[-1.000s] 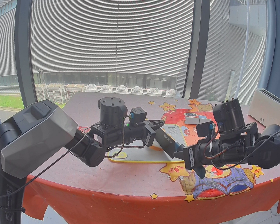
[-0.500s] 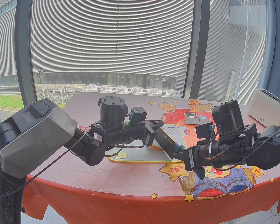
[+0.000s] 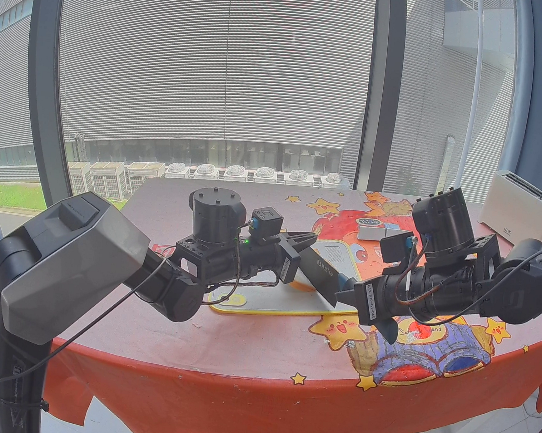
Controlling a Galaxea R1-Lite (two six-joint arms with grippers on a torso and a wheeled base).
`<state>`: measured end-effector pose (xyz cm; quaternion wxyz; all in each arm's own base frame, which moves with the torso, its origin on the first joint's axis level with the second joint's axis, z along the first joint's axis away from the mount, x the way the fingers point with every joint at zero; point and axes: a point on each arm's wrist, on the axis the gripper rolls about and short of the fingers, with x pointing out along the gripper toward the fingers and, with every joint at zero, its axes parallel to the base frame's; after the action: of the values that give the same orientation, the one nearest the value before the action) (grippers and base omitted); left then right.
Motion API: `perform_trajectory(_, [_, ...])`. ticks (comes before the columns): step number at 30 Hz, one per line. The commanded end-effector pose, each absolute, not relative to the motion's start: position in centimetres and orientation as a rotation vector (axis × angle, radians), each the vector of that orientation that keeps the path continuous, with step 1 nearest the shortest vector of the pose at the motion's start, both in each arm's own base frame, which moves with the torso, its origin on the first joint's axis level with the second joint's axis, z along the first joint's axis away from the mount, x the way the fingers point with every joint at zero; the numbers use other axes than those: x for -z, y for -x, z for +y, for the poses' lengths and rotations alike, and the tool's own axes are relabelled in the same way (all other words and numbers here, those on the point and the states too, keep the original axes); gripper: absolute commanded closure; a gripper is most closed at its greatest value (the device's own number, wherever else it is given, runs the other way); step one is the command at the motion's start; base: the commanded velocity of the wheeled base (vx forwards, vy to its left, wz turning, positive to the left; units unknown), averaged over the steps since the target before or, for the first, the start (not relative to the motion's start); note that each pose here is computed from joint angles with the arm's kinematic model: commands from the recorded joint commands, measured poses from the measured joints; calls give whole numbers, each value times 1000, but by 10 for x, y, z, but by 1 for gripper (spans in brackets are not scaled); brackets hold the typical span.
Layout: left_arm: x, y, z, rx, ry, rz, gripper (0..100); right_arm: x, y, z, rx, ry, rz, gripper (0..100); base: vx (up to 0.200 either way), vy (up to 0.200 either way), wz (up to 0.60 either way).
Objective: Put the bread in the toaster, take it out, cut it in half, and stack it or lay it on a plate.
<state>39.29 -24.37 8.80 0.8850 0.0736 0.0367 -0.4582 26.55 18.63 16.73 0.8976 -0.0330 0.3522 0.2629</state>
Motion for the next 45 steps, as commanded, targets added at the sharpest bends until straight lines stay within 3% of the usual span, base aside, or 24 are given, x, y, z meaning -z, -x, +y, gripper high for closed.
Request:
perform_trajectory(1, [-87,-394,-244,955,-152,81,100,-161,-267,186,-537,77,750,100,0,0,0])
perform_trajectory(11, [-115,-393,-243,948,-146,14,100,-158,-270,188,-534,74,753,100,0,0,0])
perform_trajectory(22, [-95,-383,-240,959,-155,97,100,-174,-260,182,-542,64,711,100,0,0,0])
perform_trajectory(45, [-99,-384,-229,936,-154,102,100,-145,-267,194,-540,107,794,100,0,0,0])
